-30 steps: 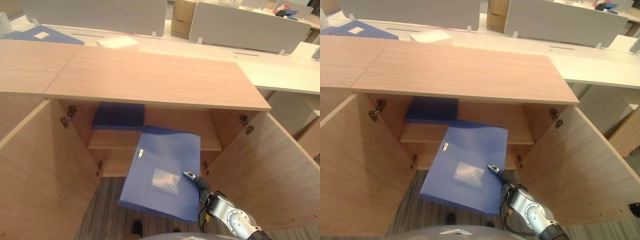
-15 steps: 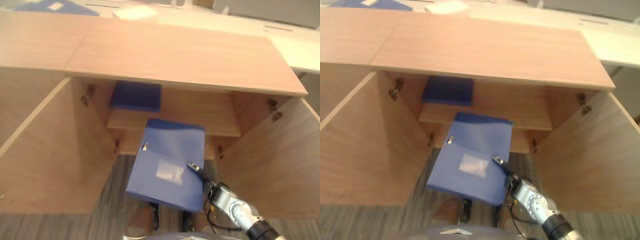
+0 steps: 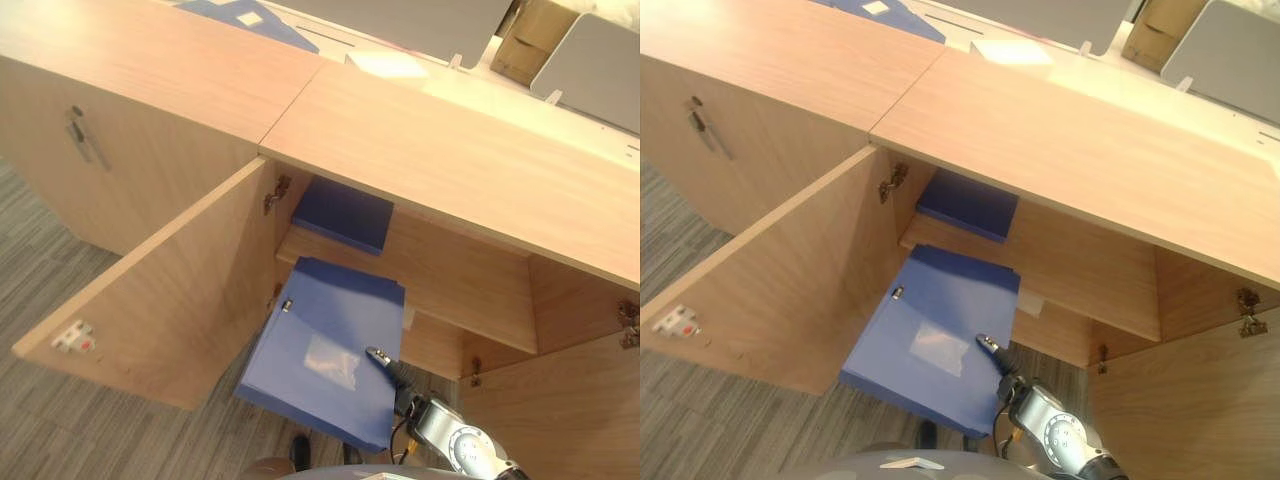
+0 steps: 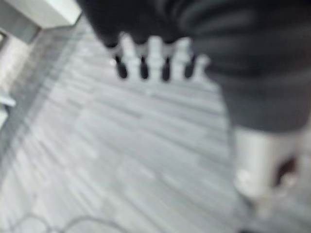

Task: Put the empty folder in the office cabinet

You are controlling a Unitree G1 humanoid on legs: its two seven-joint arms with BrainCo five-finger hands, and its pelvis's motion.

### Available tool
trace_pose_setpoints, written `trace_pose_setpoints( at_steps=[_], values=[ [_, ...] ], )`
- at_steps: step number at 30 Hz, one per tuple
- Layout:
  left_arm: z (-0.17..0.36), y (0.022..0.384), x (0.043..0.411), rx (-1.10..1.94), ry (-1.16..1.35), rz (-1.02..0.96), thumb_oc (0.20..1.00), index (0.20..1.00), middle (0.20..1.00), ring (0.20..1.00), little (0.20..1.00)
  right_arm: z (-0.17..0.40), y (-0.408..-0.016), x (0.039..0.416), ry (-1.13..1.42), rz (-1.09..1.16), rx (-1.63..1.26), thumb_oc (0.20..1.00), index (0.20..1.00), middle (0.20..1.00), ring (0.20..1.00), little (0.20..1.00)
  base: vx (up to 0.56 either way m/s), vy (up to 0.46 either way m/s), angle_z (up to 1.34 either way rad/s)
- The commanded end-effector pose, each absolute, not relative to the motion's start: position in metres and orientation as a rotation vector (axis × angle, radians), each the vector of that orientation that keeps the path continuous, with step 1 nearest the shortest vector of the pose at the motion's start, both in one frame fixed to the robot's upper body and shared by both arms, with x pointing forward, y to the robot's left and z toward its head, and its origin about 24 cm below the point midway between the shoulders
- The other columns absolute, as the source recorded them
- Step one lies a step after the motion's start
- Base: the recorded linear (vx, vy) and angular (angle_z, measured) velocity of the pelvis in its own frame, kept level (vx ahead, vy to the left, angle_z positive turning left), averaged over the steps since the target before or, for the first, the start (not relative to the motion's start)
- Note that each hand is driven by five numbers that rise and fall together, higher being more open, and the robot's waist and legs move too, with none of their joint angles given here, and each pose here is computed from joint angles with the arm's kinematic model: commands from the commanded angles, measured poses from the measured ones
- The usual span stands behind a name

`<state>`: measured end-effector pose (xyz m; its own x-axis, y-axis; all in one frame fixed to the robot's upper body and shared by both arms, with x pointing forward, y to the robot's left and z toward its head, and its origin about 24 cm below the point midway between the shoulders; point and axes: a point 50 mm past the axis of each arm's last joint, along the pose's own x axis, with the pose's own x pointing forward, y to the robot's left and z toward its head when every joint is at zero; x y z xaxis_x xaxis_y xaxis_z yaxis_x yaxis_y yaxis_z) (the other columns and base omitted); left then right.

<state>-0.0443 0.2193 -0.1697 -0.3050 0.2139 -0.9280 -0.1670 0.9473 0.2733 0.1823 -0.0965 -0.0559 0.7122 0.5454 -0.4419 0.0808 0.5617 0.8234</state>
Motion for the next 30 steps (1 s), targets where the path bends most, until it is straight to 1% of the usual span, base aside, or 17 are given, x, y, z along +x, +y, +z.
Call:
trace_pose_setpoints(
  at_steps=[1,2,8,13,19,26,30],
  values=[
    [-0.169,0.228,-0.04,0.105,1.826,0.366,1.0,1.0,1.0,1.0,1.0,-0.033,-0.105,0.205,0.616,0.326,0.997,0.2,0.2,0.2,0.2,0.2,0.1,-0.057,-0.18],
    [-0.17,0.222,-0.038,0.121,1.822,0.348,1.0,1.0,1.0,1.0,1.0,-0.031,-0.108,0.207,0.594,0.324,0.99,0.2,0.2,0.2,0.2,0.2,0.07,-0.05,-0.13],
    [-0.171,0.214,-0.039,0.127,1.818,0.346,1.0,1.0,1.0,1.0,1.0,-0.023,-0.118,0.215,0.53,0.323,0.969,0.2,0.2,0.2,0.2,0.2,0.03,-0.005,-0.19],
    [-0.171,0.214,-0.04,0.134,1.807,0.367,1.0,1.0,1.0,1.0,1.0,-0.018,-0.125,0.221,0.475,0.313,0.961,0.2,0.2,0.2,0.2,0.2,0.01,0.009,-0.27],
    [-0.171,0.213,-0.037,0.133,1.804,0.373,1.0,1.0,1.0,1.0,1.0,-0.015,-0.128,0.225,0.458,0.303,0.96,0.2,0.2,0.2,0.2,0.2,0.0,0.004,0.07],
    [-0.168,0.221,-0.044,0.1,1.862,0.333,1.0,1.0,1.0,1.0,1.0,-0.012,-0.134,0.228,0.457,0.3,0.912,0.2,0.2,0.2,0.2,0.2,0.03,0.08,-0.03],
    [-0.165,0.235,-0.049,0.097,1.871,0.331,1.0,1.0,1.0,1.0,1.0,-0.005,-0.15,0.236,0.395,0.254,0.866,0.2,0.2,0.2,0.2,0.2,0.09,0.02,-0.08]
  ],
)
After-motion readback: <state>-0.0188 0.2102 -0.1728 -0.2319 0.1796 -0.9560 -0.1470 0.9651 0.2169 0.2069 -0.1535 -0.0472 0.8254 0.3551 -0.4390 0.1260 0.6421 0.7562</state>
